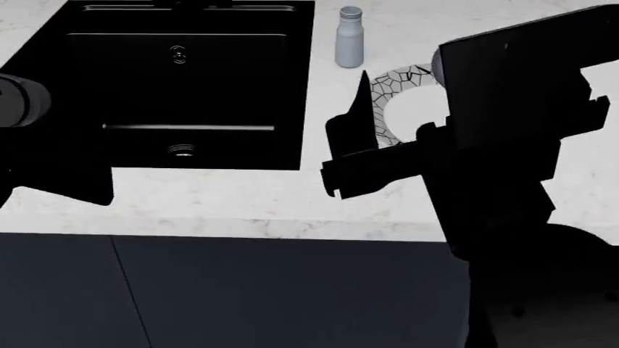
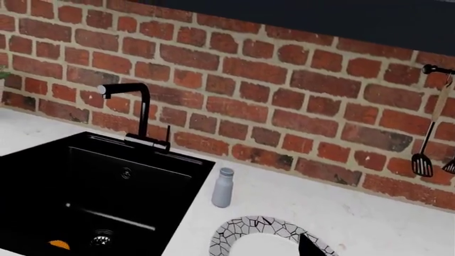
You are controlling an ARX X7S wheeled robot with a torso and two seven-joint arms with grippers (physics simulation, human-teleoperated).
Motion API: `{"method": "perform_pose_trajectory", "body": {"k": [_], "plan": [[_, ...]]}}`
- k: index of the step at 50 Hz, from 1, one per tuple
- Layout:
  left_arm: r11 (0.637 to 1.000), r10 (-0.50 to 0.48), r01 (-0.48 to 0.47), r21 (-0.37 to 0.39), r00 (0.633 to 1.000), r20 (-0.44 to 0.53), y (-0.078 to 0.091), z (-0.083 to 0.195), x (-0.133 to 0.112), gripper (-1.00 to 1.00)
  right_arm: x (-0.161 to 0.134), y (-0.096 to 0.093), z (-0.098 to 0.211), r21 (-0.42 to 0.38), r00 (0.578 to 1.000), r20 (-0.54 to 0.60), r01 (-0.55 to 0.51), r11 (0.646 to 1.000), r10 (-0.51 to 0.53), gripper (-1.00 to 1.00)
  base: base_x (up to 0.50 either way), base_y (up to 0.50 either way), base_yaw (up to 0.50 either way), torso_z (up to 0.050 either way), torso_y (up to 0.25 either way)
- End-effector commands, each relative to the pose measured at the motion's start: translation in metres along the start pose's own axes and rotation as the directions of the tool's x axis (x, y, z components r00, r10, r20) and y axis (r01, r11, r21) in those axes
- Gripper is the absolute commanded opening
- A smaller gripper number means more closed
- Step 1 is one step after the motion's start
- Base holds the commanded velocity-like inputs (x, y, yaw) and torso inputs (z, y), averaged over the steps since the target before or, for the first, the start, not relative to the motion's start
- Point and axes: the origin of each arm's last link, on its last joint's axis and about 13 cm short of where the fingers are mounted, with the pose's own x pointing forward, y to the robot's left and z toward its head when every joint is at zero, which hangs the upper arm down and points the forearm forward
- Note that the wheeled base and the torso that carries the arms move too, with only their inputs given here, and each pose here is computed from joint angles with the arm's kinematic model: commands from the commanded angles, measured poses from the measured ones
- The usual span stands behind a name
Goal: Pick the orange from the sink and place it on the plate located on the counter
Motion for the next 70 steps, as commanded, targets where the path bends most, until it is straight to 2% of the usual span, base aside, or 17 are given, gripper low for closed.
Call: {"method": "perform_pose_trajectory", "body": {"k": [1,2,3,6,7,10,11,12,13,14,19,28,54,70], "plan": [[1.0,0.008,-0.008,-0.019,1.0,0.012,-0.003,-0.011,0.0,1.0,-0.003,0.002,-0.005,0.004,1.0,-0.002,0.006,1.0,-0.006,1.0,0.0,0.0,0.0,0.0,0.0],[1.0,0.021,-0.021,-0.01,1.0,0.016,-0.003,-0.01,-0.001,1.0,-0.006,0.002,-0.009,-0.025,0.996,-0.085,0.007,1.0,-0.01,1.0,0.0,0.0,0.0,0.0,0.0],[0.999,0.038,-0.038,-0.003,0.999,0.016,-0.001,-0.006,0.0,1.0,-0.002,0.0,-0.002,0.001,1.0,-0.008,0.008,1.0,-0.008,1.0,0.0,0.0,0.0,0.0,0.0],[0.998,0.049,-0.049,-0.03,0.999,-0.008,0.006,0.005,0.006,1.0,0.0,-0.002,0.007,-0.027,1.0,-0.028,0.007,1.0,-0.008,1.0,0.0,0.0,0.0,0.0,0.0],[0.999,0.026,-0.026,-0.045,1.0,-0.002,0.009,0.011,0.008,1.0,0.001,-0.003,0.013,-0.029,0.999,-0.036,0.001,1.0,-0.002,1.0,0.0,0.0,0.0,0.0,0.0],[0.982,0.188,-0.188,-0.028,0.982,0.0,0.03,0.032,0.01,1.0,0.005,-0.008,0.03,-0.037,0.999,-0.043,-0.004,0.999,0.003,1.0,0.0,0.0,0.0,0.0,0.0],[0.976,0.219,-0.219,-0.014,0.976,0.006,0.03,0.041,0.009,1.0,0.005,-0.01,0.038,-0.068,0.999,-0.034,0.015,0.998,-0.018,1.0,0.0,0.0,0.0,0.0,0.0],[0.971,0.238,-0.238,0.018,0.971,0.023,0.027,0.051,0.006,1.0,0.005,-0.012,0.049,-0.061,0.999,-0.033,0.001,0.998,-0.003,1.0,0.0,0.0,0.0,0.0,0.0],[0.992,0.125,-0.125,0.015,0.992,0.018,0.021,0.055,0.003,1.0,0.005,-0.012,0.054,-0.072,1.0,-0.031,0.002,0.997,-0.004,1.0,0.0,0.0,0.0,0.0,0.0],[0.998,0.055,-0.055,0.018,0.998,0.009,0.019,0.059,0.003,1.0,0.006,-0.013,0.059,-0.08,1.0,-0.031,0.0,0.997,-0.003,1.0,0.0,0.0,0.0,0.0,0.0],[0.999,0.037,-0.035,0.039,0.998,-0.042,0.019,0.065,0.018,1.0,0.012,-0.019,0.078,-0.06,0.999,-0.045,-0.024,0.998,0.021,1.0,0.0,0.0,0.0,0.0,0.0],[0.999,0.025,-0.023,0.042,0.998,-0.051,0.017,0.069,0.023,1.0,0.02,-0.023,0.08,-0.058,0.998,-0.064,-0.012,0.998,0.008,1.0,0.22,0.0,0.0,0.0,0.0],[0.999,0.034,-0.032,0.041,0.998,-0.052,0.017,0.065,0.024,1.0,0.017,-0.022,0.083,-0.07,0.998,-0.061,-0.014,0.997,0.01,1.0,0.4,0.0,0.0,0.0,0.0],[0.999,0.039,-0.036,0.032,0.996,-0.085,0.018,0.064,0.025,1.0,0.017,-0.021,0.084,-0.078,0.998,-0.063,-0.017,0.997,0.012,1.0,0.4,0.0,0.0,0.0,0.001]]}}
